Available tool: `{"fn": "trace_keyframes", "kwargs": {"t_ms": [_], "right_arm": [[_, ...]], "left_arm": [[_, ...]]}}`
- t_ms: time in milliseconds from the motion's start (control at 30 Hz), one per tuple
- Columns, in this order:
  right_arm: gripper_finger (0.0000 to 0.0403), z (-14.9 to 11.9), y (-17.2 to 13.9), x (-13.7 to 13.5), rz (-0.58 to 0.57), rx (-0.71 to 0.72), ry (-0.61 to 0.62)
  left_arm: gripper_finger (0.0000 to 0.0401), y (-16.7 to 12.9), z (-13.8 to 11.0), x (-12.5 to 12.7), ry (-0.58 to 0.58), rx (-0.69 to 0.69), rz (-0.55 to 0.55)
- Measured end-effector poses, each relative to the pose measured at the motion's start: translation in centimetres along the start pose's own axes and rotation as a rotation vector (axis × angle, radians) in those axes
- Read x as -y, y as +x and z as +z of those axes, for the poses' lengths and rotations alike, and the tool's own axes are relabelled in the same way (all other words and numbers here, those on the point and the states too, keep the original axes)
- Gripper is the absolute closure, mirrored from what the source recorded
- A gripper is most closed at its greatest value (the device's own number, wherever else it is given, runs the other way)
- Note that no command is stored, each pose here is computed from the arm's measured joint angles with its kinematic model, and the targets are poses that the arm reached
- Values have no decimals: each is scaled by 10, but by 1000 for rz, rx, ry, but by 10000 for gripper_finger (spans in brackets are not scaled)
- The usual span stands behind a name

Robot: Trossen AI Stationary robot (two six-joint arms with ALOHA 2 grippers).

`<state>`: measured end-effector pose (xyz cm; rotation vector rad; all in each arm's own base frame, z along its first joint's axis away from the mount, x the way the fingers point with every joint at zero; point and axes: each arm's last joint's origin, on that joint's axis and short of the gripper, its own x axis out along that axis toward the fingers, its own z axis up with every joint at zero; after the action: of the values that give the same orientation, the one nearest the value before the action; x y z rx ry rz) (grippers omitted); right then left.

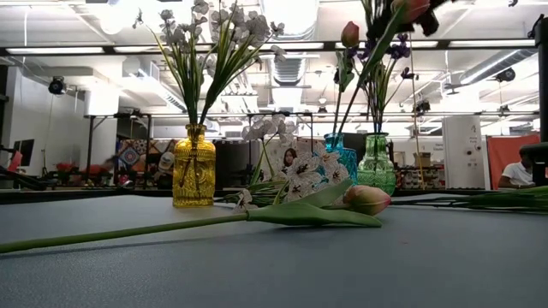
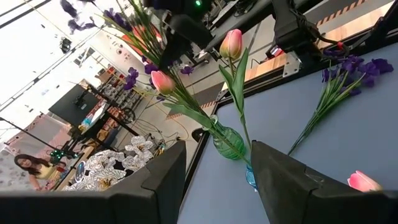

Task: Sort flowers into vase by color
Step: Put the top violet flowers into the green flower vase

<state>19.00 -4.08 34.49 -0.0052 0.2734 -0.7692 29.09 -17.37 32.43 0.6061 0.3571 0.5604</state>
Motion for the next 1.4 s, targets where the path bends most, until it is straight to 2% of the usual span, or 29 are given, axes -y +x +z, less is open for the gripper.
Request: {"fn": "trace_keyframes", "kwargs": {"t_ms": [267,933,1067,1400], "right_arm": [[381,-29,-3,6,9,45,-22],[379,-41,12,-3,-23,3,-66],[357,-41,12,-2,-23,-1,-51],[265,-41,10,-2,-23,-6,-28]], "left_arm": [[237,0,0,0,0,0,0],[237,0,0,0,-1,0,0],[237,0,0,0,-7,0,-1],[237,0,0,0,-8,-1,-1]]}}
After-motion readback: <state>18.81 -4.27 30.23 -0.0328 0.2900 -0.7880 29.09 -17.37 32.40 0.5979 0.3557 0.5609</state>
